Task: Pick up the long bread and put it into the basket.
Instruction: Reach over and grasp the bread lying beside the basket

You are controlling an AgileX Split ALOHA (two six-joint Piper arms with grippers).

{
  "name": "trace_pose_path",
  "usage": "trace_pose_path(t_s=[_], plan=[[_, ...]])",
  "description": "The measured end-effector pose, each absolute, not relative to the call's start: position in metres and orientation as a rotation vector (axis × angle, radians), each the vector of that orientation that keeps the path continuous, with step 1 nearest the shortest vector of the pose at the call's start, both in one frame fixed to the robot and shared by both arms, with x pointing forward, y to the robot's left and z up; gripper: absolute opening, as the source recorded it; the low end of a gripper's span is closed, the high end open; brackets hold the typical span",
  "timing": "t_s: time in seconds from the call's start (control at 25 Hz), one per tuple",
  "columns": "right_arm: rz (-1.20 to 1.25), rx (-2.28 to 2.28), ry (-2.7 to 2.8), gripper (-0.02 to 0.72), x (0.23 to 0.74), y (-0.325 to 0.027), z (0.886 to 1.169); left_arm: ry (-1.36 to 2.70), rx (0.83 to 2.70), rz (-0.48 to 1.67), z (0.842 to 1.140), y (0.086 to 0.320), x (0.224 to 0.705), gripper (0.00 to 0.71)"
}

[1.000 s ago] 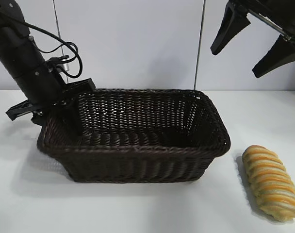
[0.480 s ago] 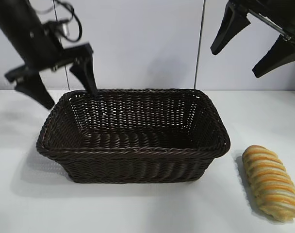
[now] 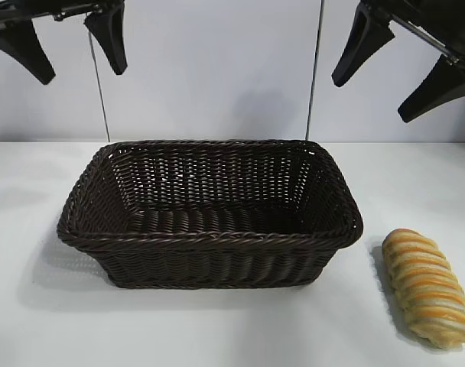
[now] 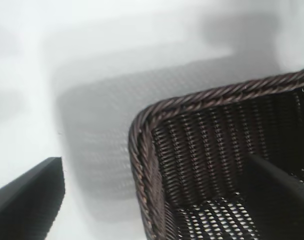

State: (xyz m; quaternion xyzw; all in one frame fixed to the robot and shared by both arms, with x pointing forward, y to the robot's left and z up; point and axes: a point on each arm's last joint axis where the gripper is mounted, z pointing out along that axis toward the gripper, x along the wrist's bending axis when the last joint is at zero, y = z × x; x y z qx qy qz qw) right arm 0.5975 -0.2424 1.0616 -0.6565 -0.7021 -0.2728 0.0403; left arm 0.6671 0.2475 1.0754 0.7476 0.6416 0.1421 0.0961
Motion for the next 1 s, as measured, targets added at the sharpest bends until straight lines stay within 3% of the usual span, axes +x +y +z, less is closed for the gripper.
trace_pose_path(t_s=[0.28, 0.4, 0.48, 0.6, 0.76, 1.0], plan=[[-0.825, -2.005, -2.15, 0.661, 0.597, -0.242, 1.061, 2.21, 1.881, 0.496, 1.097, 0.375, 0.654, 0.687], [-0.823, -2.003, -2.149, 0.661, 0.596, -0.242, 1.061, 2.276, 1.69, 0.447, 1.109, 0.42, 0.637, 0.687], [-0.818, -2.0, -2.149, 0.661, 0.596, -0.242, 1.061, 2.267, 1.594, 0.403, 1.117, 0.437, 0.627, 0.687], [-0.815, -1.998, -2.148, 0.661, 0.596, -0.242, 1.061, 2.226, 1.558, 0.415, 1.131, 0.444, 0.616, 0.687], [-0.81, -1.995, -2.148, 0.661, 0.595, -0.242, 1.061, 2.159, 1.569, 0.483, 1.16, 0.436, 0.599, 0.687], [-0.806, -1.992, -2.148, 0.661, 0.595, -0.242, 1.061, 2.0, 1.519, 0.684, 1.235, 0.402, 0.535, 0.687]])
